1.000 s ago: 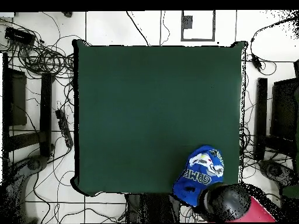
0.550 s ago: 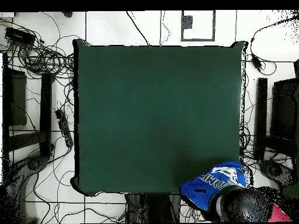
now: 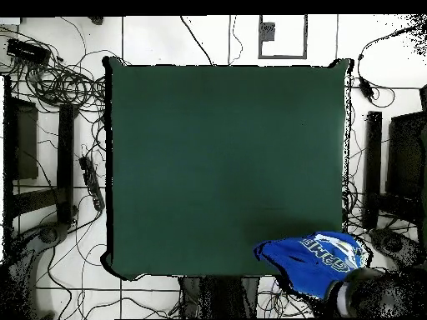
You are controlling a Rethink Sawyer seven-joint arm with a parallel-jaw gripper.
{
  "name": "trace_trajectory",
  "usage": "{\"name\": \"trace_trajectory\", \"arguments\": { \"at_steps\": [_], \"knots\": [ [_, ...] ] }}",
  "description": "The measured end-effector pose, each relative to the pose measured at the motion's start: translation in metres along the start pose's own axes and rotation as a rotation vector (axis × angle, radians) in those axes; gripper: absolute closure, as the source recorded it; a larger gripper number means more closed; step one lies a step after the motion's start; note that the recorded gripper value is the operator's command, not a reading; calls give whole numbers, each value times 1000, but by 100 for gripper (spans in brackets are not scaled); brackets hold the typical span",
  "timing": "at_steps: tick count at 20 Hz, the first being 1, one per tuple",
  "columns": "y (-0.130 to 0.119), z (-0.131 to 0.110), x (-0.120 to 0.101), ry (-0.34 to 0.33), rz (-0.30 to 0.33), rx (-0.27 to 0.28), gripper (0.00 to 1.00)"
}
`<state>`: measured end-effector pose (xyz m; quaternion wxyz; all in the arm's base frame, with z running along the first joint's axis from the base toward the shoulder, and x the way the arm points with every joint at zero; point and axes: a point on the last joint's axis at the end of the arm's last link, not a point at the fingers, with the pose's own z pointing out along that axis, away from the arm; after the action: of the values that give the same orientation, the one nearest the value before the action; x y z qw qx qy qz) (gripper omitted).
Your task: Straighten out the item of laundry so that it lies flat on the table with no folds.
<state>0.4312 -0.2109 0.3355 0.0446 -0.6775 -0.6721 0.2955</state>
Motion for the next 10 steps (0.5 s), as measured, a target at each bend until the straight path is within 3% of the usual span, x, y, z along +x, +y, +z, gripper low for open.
{"name": "trace_trajectory", "arguments": {
  "at_steps": [5,10],
  "knots": [
    [2,1,-35,-36,26,-5,100],
    [5,17,-72,-84,49,-18,100]
  ]
}}
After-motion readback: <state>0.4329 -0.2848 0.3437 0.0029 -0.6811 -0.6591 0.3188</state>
